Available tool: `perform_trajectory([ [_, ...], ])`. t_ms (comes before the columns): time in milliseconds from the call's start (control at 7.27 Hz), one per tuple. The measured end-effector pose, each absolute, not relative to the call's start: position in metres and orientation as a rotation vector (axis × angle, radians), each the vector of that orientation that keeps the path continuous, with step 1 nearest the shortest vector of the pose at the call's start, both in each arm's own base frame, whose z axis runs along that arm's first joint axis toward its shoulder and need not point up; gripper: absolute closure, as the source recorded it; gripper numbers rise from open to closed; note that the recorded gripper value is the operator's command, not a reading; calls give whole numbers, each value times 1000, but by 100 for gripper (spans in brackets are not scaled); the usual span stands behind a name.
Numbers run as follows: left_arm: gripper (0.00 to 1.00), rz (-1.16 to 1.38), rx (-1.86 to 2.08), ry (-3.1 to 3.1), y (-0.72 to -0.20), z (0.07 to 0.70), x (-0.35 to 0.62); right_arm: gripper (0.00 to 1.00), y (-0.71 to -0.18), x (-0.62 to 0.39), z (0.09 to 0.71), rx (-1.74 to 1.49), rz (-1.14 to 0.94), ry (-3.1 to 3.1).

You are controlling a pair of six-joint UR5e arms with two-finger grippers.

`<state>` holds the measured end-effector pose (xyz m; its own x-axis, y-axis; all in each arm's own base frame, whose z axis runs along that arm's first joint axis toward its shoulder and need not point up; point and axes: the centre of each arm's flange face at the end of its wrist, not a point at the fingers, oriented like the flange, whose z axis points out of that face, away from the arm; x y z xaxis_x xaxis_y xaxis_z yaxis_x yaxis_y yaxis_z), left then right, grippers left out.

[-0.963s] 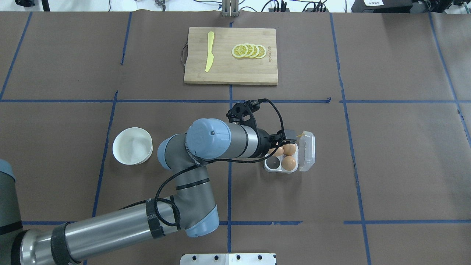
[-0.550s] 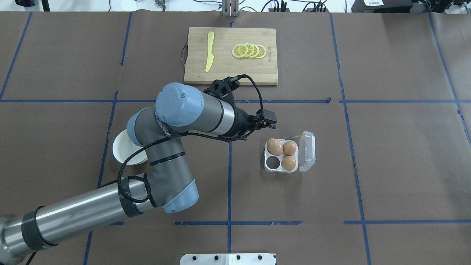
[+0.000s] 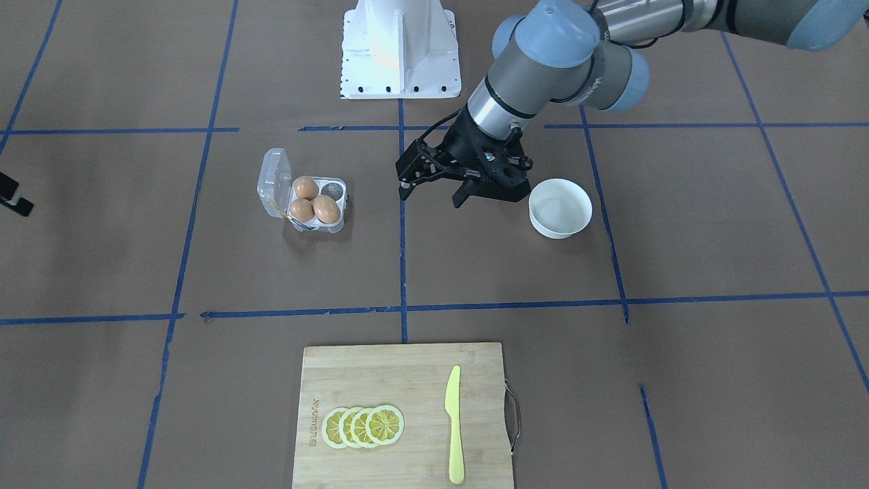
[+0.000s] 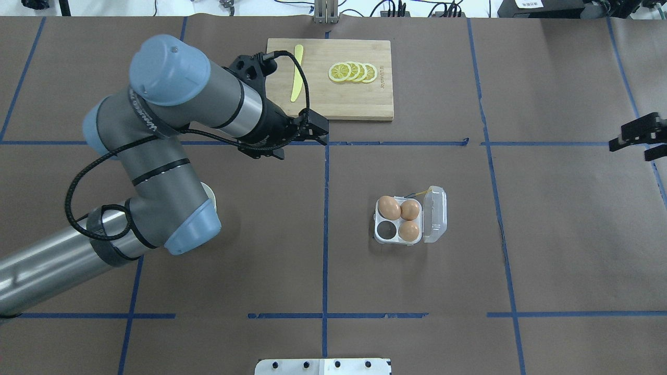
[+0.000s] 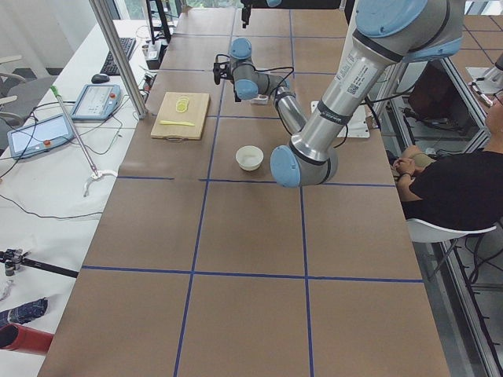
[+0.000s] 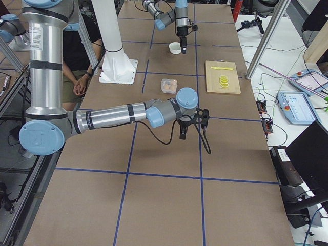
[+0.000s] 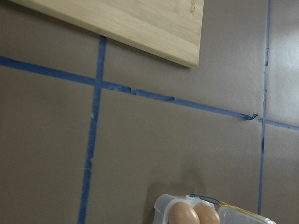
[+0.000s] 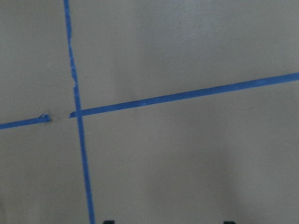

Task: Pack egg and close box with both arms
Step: 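Withdraw the left arm while the right gripper reaches to the box lid, then swing the clear lid shut over the eggs with the right gripper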

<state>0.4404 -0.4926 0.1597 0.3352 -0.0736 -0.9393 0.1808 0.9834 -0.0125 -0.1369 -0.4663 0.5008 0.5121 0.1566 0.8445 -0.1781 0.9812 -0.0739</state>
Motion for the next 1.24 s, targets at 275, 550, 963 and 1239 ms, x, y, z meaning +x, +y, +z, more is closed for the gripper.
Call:
perform_trajectory([
  [275,0,-178,197,1091,-531,183,352,100,-436,-231,463,15,177,-1085],
  [550,0,-140,277,985,-561,213,290,100,-404,-294,428,18,76,-1125],
  [963,0,-55,317,902,-574,263,241,100,-374,-381,367,53,-36,-1185],
  [1239,0,1,337,862,-577,295,215,100,-369,-448,298,72,-38,-1191],
])
